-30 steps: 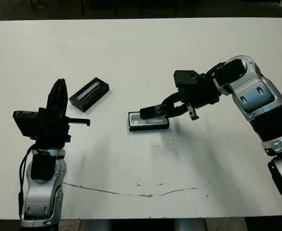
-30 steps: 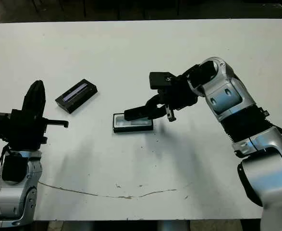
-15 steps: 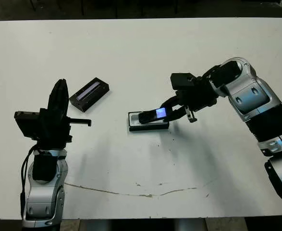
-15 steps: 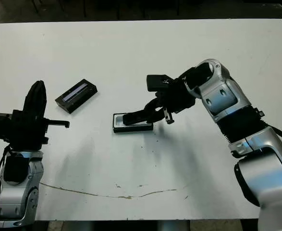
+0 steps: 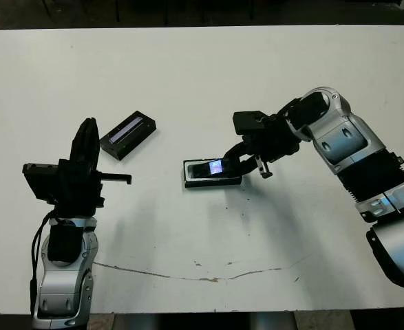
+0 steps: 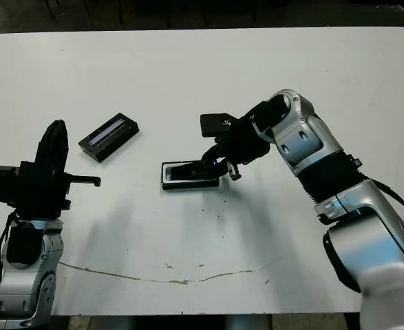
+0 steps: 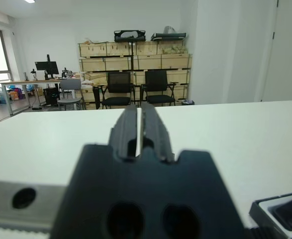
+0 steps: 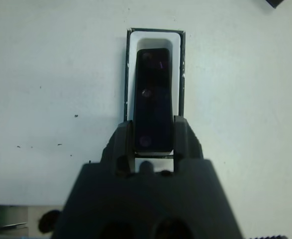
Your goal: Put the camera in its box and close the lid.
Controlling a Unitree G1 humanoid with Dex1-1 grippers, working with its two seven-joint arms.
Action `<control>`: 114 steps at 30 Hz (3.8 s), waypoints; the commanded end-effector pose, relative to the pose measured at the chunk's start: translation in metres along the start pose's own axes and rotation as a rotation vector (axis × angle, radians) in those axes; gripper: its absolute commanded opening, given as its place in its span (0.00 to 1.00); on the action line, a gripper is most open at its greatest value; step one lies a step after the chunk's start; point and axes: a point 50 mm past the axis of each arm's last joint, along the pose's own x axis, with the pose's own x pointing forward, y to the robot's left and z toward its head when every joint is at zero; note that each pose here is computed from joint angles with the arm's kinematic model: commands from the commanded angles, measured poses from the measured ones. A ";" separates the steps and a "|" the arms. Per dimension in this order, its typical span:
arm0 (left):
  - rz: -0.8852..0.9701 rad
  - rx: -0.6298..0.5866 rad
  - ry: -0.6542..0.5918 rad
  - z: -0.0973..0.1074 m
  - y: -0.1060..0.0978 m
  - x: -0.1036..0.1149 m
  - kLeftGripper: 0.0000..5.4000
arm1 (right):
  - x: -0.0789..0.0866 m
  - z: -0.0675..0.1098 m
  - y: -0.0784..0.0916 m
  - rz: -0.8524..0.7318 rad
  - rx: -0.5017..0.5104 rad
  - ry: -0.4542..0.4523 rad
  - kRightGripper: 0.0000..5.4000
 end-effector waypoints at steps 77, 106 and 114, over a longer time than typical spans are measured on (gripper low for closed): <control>-0.518 0.306 0.244 0.029 0.049 0.080 0.51 | -0.038 -0.066 0.080 -0.969 0.493 -0.640 0.17; -0.412 0.198 0.560 -0.049 0.041 0.082 1.00 | -0.028 -0.079 0.080 -0.960 0.504 -0.546 0.00; -0.457 0.227 0.585 -0.057 0.041 0.082 1.00 | -0.027 -0.079 0.081 -0.959 0.485 -0.549 0.00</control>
